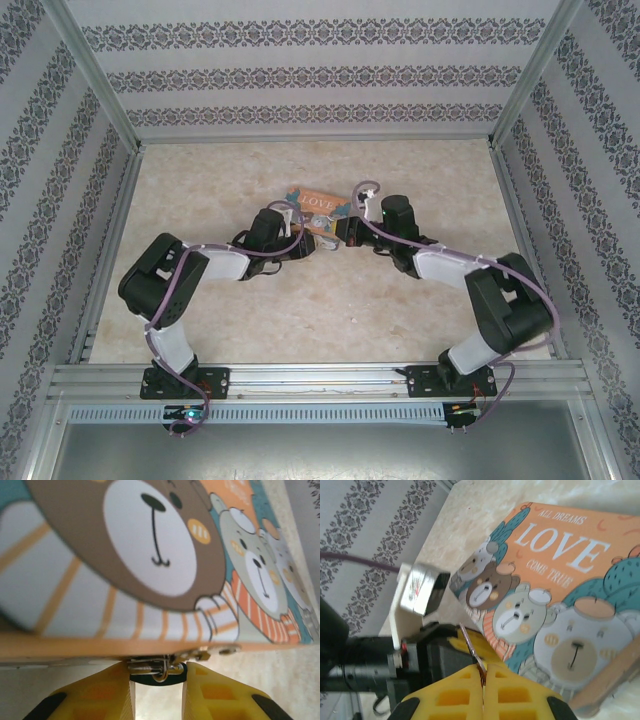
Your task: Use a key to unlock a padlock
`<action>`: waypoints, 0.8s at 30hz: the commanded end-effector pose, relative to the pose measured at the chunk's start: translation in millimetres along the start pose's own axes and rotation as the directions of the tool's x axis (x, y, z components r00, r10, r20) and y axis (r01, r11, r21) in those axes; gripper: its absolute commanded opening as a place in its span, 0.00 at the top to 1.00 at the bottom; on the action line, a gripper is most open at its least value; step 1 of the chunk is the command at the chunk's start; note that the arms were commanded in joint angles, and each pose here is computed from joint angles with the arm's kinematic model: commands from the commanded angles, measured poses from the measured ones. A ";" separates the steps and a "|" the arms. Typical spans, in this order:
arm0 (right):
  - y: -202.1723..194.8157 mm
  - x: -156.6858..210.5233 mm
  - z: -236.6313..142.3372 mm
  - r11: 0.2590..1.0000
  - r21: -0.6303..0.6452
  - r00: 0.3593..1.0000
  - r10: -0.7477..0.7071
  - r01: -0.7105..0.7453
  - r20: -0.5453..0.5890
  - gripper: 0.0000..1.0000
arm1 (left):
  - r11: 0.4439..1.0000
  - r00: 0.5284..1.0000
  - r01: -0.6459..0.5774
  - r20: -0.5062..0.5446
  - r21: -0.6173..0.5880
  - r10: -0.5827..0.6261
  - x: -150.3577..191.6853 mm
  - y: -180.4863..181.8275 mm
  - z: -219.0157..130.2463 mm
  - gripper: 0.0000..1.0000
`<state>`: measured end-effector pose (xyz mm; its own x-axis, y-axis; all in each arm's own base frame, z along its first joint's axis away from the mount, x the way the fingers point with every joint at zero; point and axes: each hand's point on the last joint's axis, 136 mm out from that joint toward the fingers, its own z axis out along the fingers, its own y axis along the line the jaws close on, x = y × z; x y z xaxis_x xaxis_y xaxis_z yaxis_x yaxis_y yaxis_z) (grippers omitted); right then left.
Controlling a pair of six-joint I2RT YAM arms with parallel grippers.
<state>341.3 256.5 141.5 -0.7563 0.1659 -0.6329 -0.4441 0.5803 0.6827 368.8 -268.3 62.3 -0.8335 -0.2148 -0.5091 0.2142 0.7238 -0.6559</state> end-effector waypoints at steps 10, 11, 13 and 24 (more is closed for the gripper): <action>5.0 59.2 -19.7 0.942 0.095 0.947 -0.320 0.322 -0.032 1.00 | 0.992 0.987 0.111 -0.125 0.061 -0.103 -4.7 -45.5 -11.5 0.77; 3.6 64.6 -18.8 0.936 0.104 0.942 -0.334 0.337 -0.044 1.00 | 0.991 0.986 0.114 -0.130 0.064 -0.105 -5.7 -47.9 -11.7 0.77; -3.0 74.6 -17.9 0.927 0.135 0.937 -0.345 0.350 -0.062 1.00 | 0.991 0.984 0.121 -0.138 0.055 -0.113 -6.0 -48.2 -11.9 0.77; -23.1 88.7 -7.5 0.890 0.231 0.920 -0.378 0.393 -0.105 1.00 | 0.985 0.973 0.165 -0.174 0.057 -0.153 -7.2 -56.5 -15.3 0.77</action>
<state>273.5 252.4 73.5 -0.6150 -0.1314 -0.7775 -0.5796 0.7439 0.3327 357.2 -284.6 84.4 -0.9312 -0.2168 -0.2930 0.0711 0.6805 -0.7293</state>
